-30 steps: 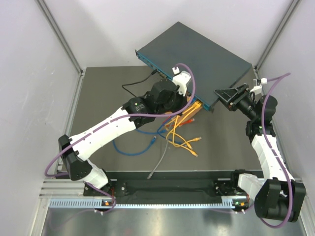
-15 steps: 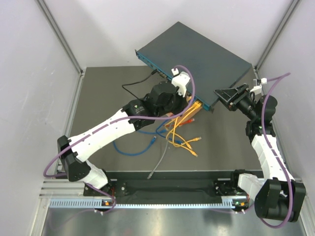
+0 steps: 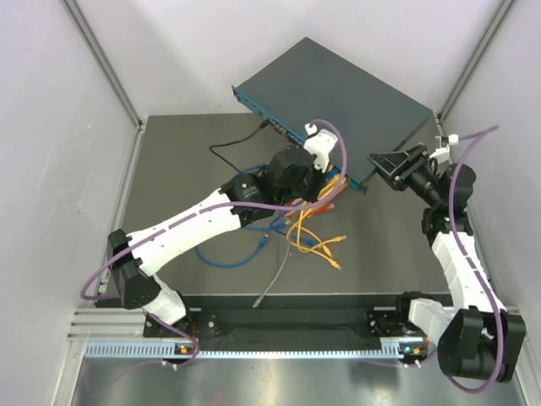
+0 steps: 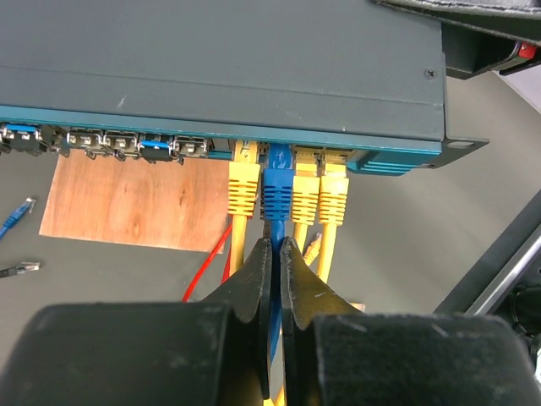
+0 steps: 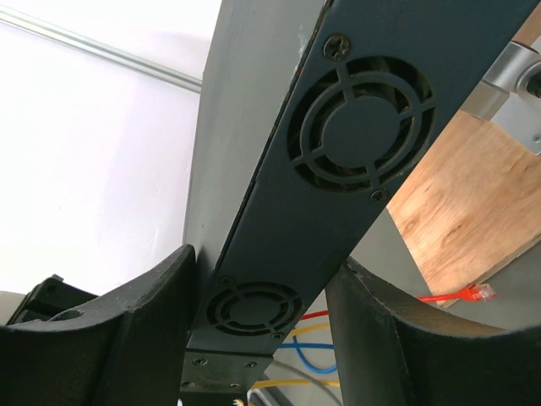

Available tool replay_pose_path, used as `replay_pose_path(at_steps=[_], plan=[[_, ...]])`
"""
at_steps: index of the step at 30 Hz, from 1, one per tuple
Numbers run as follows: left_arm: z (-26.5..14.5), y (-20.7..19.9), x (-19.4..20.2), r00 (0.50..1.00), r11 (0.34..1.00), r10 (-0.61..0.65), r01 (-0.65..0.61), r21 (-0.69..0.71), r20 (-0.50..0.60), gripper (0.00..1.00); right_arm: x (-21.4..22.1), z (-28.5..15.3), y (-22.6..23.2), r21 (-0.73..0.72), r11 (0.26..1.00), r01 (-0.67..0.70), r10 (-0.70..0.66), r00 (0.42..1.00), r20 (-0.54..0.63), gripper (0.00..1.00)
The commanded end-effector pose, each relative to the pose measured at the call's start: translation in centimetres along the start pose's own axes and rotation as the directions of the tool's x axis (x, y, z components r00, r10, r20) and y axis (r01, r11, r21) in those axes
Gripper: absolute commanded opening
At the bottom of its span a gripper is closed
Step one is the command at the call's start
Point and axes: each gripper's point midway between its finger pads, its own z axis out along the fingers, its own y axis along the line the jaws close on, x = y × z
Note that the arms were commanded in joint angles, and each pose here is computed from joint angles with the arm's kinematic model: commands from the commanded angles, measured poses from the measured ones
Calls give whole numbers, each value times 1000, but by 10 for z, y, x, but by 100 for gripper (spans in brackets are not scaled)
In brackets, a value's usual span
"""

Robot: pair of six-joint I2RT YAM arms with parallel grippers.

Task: Insert the plug into the switch port

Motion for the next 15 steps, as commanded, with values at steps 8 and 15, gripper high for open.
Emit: replay_pose_path(at_steps=[8,15], plan=[[5,-14,-97,950,1000,-17,10,25,311,0,31,2,15,-77,993,88,-96,990,-100,0],[6,-20,-104,951,999,-16,1,48,310,0,33,2,16,-80,993,92,-101,989,-104,0]])
